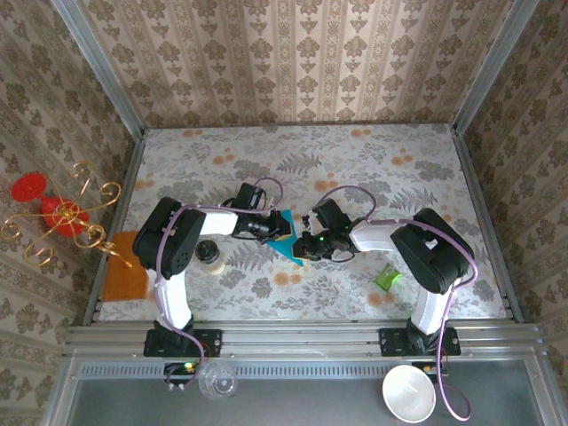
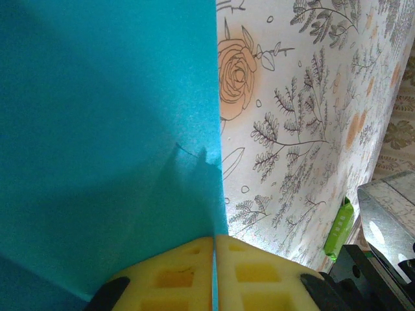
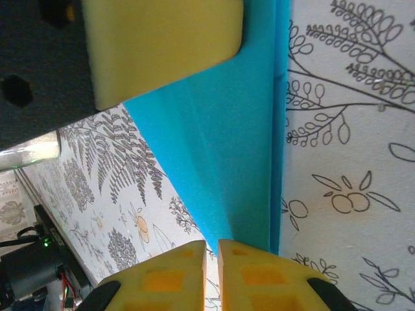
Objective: Fold a paper plane with a square sheet of paper (pick it up from the middle)
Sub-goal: Fourth fold the wing at the center of the table.
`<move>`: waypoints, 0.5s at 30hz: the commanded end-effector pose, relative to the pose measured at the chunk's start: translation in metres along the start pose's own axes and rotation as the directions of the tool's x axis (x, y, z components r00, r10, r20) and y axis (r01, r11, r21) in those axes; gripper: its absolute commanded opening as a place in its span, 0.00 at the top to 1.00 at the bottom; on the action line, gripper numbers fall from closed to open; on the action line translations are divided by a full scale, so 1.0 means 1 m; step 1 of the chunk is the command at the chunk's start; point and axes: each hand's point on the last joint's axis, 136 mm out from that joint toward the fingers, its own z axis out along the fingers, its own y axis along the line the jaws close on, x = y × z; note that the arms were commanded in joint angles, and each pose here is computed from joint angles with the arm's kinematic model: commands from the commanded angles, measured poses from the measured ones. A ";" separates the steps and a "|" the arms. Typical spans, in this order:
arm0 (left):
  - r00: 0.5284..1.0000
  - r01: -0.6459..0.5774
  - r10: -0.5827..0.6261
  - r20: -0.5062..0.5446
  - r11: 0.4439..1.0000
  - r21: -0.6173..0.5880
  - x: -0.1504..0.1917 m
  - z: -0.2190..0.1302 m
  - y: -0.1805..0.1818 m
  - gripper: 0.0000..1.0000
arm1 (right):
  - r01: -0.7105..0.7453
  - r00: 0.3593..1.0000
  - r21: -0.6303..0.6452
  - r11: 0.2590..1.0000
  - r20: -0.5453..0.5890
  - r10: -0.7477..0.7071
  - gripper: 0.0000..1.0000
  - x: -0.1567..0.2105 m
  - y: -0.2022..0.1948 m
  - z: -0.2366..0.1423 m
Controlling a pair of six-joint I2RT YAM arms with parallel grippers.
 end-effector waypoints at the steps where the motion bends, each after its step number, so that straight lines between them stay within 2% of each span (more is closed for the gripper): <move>1: 1.000 0.007 -0.008 -0.021 1.000 -0.021 0.001 0.003 0.010 0.88 | -0.013 0.998 0.030 0.999 -0.054 0.014 0.84 0.014 -0.014 0.006; 8: 0.999 0.022 -0.023 -0.029 0.998 -0.050 0.003 0.004 0.017 0.88 | -0.025 0.997 0.068 0.997 -0.075 0.030 0.84 0.022 -0.024 0.006; 15: 0.998 0.037 -0.041 -0.038 0.994 -0.098 0.007 0.003 0.029 0.88 | -0.035 0.991 0.102 0.994 -0.124 0.048 0.85 0.047 -0.034 -0.006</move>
